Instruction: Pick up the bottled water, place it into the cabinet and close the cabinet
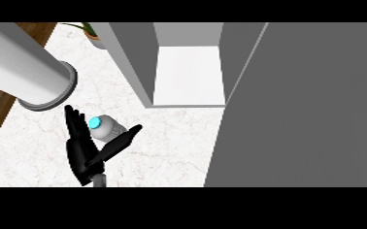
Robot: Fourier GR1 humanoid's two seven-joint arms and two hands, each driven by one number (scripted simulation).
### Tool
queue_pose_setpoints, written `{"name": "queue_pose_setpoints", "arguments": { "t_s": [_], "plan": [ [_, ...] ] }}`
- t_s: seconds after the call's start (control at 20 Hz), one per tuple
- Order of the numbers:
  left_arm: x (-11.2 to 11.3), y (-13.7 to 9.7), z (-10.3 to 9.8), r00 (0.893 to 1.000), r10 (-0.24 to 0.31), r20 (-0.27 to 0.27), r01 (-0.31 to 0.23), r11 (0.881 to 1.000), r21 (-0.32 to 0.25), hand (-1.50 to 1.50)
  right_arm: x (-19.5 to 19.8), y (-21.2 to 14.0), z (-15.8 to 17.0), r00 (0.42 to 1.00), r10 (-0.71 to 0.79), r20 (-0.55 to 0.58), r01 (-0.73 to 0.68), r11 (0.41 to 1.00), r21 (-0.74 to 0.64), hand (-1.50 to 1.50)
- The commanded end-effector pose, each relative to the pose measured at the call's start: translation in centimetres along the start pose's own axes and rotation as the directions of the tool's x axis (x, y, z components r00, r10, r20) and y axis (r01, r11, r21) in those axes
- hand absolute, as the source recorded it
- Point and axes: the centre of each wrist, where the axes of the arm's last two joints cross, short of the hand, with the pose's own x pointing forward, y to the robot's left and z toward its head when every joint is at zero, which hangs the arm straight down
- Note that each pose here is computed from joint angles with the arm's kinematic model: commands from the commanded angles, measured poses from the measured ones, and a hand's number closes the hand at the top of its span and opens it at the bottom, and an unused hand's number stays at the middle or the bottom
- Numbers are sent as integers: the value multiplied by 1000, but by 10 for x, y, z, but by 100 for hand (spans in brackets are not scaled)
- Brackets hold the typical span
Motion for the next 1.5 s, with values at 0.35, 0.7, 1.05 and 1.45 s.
{"name": "queue_pose_setpoints", "arguments": {
  "t_s": [0.35,0.7,1.05,1.45],
  "plan": [
    [-47,-1,-9,1000,5,-25,-4,999,34,-150,13,-6,4,997,47,54,-46,999,-13,-150],
    [-80,3,0,999,0,-34,2,998,62,-150,30,-4,6,996,66,54,-65,998,-22,-150],
    [-91,-1,3,999,46,-23,-45,997,57,-150,26,-3,0,997,54,62,-53,998,-22,-150],
    [-109,4,-4,989,145,17,-145,989,30,-150,31,-3,-3,999,35,36,-35,999,-5,-150]
  ]
}}
